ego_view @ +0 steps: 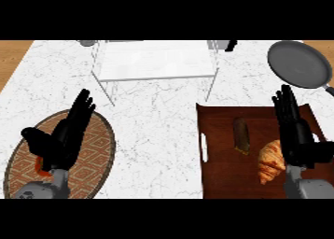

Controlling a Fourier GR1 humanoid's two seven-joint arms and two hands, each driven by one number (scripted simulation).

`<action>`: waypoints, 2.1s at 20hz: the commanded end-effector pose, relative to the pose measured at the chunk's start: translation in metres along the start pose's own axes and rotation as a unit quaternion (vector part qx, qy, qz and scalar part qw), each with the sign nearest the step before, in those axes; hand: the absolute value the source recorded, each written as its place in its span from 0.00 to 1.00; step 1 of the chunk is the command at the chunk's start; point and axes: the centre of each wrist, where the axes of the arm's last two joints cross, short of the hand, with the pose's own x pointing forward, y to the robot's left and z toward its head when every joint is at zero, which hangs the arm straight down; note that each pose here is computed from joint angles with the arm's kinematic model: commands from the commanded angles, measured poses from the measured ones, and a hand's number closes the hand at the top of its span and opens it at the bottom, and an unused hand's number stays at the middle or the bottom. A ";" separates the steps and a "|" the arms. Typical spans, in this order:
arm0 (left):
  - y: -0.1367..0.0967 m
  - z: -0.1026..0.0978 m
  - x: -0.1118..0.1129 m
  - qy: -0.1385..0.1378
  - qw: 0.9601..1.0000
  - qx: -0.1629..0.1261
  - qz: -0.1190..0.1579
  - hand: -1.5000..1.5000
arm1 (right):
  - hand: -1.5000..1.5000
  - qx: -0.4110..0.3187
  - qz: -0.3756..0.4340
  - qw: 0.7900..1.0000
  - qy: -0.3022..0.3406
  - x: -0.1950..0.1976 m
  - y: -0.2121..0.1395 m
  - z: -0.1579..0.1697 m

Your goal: Pick the sweet potato from the tray and place it in the tiered shelf

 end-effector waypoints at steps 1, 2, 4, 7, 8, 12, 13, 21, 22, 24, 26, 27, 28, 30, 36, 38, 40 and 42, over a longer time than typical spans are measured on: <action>-0.006 0.008 -0.019 0.017 1.000 0.019 -0.001 0.50 | 1.00 -0.018 0.069 0.997 -0.041 0.027 -0.001 0.006; 0.017 0.005 -0.013 0.052 0.998 0.023 -0.005 0.50 | 1.00 -0.032 0.131 0.989 -0.062 0.041 -0.027 -0.009; 0.037 0.007 -0.027 0.098 0.993 0.059 -0.027 0.50 | 1.00 -0.059 0.257 0.960 -0.099 0.067 -0.066 -0.024; 0.044 0.017 -0.043 0.136 0.988 0.073 -0.021 0.50 | 1.00 -0.118 0.477 0.871 -0.016 0.053 -0.147 -0.005; 0.050 0.024 -0.055 0.168 0.983 0.075 -0.014 0.50 | 1.00 -0.158 0.478 0.864 0.013 0.053 -0.151 -0.003; 0.054 0.002 -0.054 0.185 0.981 0.053 0.001 0.50 | 0.00 -0.173 0.426 0.887 0.051 0.072 -0.108 0.019; 0.058 0.018 -0.062 0.187 0.981 0.042 -0.008 0.50 | 0.00 -0.159 0.437 0.884 0.049 0.087 -0.106 0.023; 0.060 0.008 -0.073 0.188 0.981 0.038 -0.001 0.50 | 0.00 0.006 0.471 0.876 0.101 0.139 -0.051 0.056; 0.061 -0.007 -0.045 0.196 0.980 0.024 0.002 0.50 | 0.00 -0.002 0.470 0.877 0.098 0.144 -0.036 0.047; 0.067 0.007 -0.053 0.192 0.981 0.025 -0.005 0.50 | 0.00 0.019 0.469 0.875 0.123 0.149 -0.019 0.057; 0.064 -0.004 -0.044 0.187 0.982 0.029 -0.010 0.50 | 0.00 0.029 0.497 0.856 0.141 0.173 -0.004 0.055; 0.060 0.000 -0.049 0.192 0.981 0.020 0.000 0.50 | 0.00 0.020 0.500 0.852 0.154 0.169 0.010 0.059; 0.041 -0.003 -0.051 0.176 0.984 0.019 0.001 0.50 | 0.00 0.027 0.526 0.832 0.177 0.156 0.015 0.043; 0.060 0.002 -0.056 0.189 0.982 0.027 -0.015 0.50 | 0.00 0.017 0.530 0.826 0.192 0.162 0.038 0.040; 0.038 0.000 -0.058 0.187 0.982 0.023 0.006 0.50 | 0.00 -0.044 0.553 0.803 0.216 0.140 0.082 0.010; 0.043 -0.006 -0.054 0.184 0.983 0.019 -0.007 0.50 | 0.00 -0.062 0.576 0.780 0.236 0.137 0.091 -0.013; 0.049 0.001 -0.058 0.185 0.982 0.021 -0.011 0.50 | 0.00 -0.058 0.599 0.760 0.244 0.119 0.106 -0.010; 0.041 -0.004 -0.063 0.189 0.982 0.014 -0.005 0.50 | 0.00 -0.059 0.596 0.757 0.263 0.114 0.115 -0.023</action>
